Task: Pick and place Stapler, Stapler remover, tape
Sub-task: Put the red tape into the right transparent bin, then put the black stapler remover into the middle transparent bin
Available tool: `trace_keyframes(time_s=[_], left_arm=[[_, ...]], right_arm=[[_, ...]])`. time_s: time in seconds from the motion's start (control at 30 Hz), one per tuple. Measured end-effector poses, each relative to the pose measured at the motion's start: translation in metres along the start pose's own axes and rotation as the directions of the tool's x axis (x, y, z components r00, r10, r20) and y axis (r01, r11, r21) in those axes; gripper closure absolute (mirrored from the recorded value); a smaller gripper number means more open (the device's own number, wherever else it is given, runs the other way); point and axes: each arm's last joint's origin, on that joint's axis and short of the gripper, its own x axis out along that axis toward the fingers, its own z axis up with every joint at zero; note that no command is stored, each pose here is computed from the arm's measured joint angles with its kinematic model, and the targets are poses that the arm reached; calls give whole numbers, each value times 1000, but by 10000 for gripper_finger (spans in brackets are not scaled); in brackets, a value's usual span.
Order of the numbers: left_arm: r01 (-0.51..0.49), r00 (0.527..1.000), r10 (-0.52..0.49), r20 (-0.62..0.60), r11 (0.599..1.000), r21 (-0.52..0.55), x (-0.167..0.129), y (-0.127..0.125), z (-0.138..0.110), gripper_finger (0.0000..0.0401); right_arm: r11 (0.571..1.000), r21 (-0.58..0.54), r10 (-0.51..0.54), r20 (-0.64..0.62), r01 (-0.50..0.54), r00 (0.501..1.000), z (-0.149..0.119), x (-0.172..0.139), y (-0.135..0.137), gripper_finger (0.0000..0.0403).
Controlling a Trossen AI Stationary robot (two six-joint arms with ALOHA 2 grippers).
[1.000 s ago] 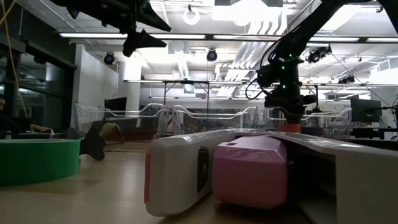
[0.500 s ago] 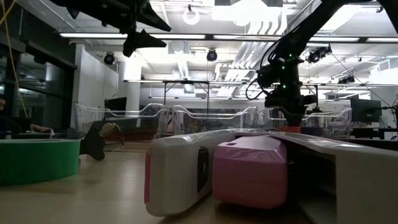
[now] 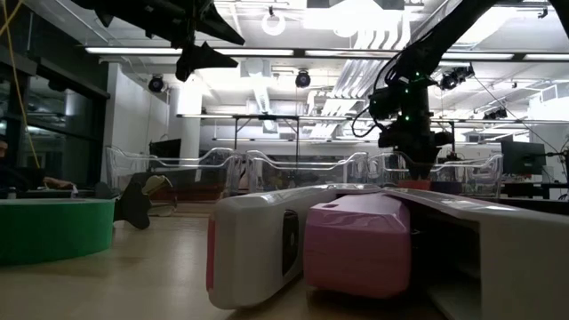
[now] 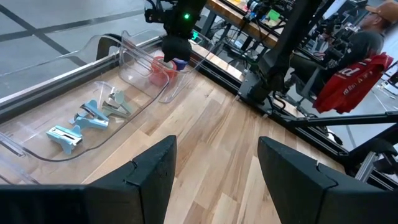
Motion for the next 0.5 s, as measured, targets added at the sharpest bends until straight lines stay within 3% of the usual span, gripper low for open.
trace_keyframes(time_s=[0.27,0.5], left_arm=[[0,1000,0,0,1000,-9,0,0,0,178],[-18,999,17,-36,1000,-20,0,2,-4,178]], right_arm=[[1000,8,2,67,-2,998,-7,-24,-3,204],[999,40,14,194,-22,981,-18,-57,-8,192]])
